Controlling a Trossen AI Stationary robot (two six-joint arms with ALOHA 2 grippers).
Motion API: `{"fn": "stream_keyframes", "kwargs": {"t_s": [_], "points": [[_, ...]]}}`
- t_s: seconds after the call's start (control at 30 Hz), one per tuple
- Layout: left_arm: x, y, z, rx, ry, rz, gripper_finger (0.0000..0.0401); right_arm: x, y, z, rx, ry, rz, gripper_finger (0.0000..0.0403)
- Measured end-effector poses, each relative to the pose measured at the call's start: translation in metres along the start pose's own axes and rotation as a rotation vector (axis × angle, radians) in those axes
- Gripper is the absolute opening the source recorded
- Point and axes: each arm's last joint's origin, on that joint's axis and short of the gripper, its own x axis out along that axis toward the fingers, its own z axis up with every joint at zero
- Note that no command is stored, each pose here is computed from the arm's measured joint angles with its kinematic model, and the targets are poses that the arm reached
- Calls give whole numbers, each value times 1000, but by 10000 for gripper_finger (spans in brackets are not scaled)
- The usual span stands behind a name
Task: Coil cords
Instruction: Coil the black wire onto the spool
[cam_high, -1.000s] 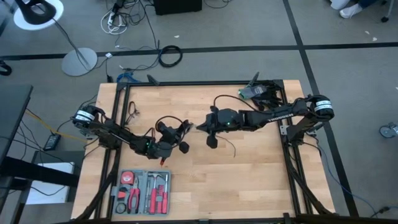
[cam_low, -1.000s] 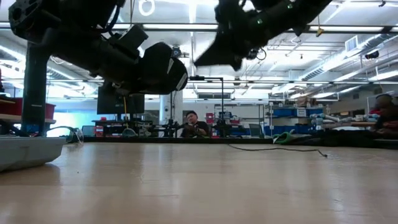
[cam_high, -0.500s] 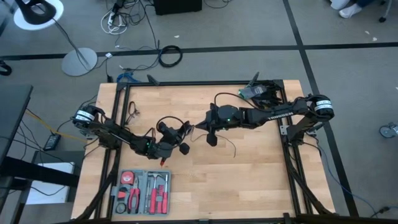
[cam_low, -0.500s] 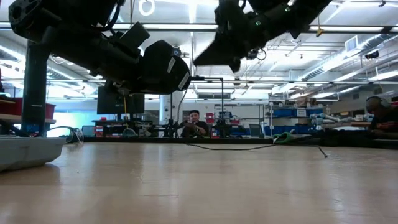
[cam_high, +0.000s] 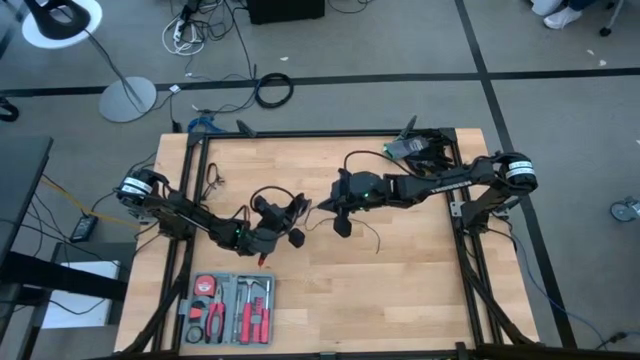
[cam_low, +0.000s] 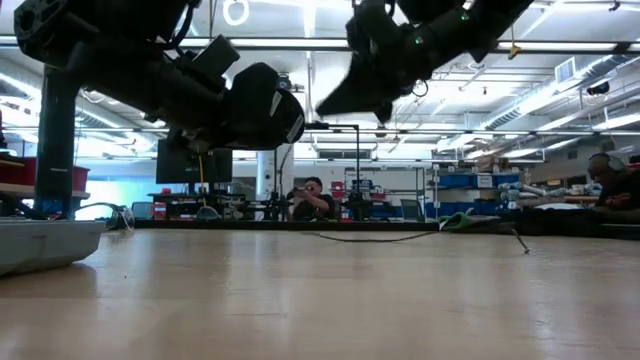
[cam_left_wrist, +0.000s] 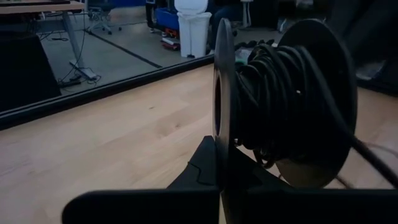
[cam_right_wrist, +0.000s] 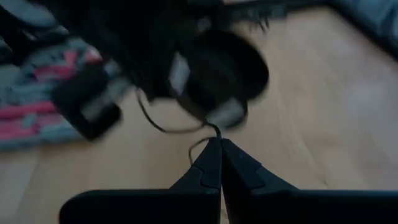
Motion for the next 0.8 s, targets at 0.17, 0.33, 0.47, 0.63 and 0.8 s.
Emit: {"fn": "stream_keyframes", "kwargs": {"t_s": [0.17, 0.33, 0.47, 0.63, 0.8], "points": [[0, -2, 4, -35, -28, -8, 0, 13, -1, -18, 15, 43, -51, 0], [0, -3, 7, -50, -34, -31, 0, 33, -3, -31, 25, 17, -52, 0], [-1, -5, 6, -53, -11, -88, 0, 35, -17, -31, 13, 5, -154, 0], [-1, -6, 6, -46, -6, -100, 0, 30, -36, -26, 29, 6, -176, 0], [-1, -5, 4, -7, 2, -88, 0, 19, -39, -26, 35, 80, -159, 0]]}}
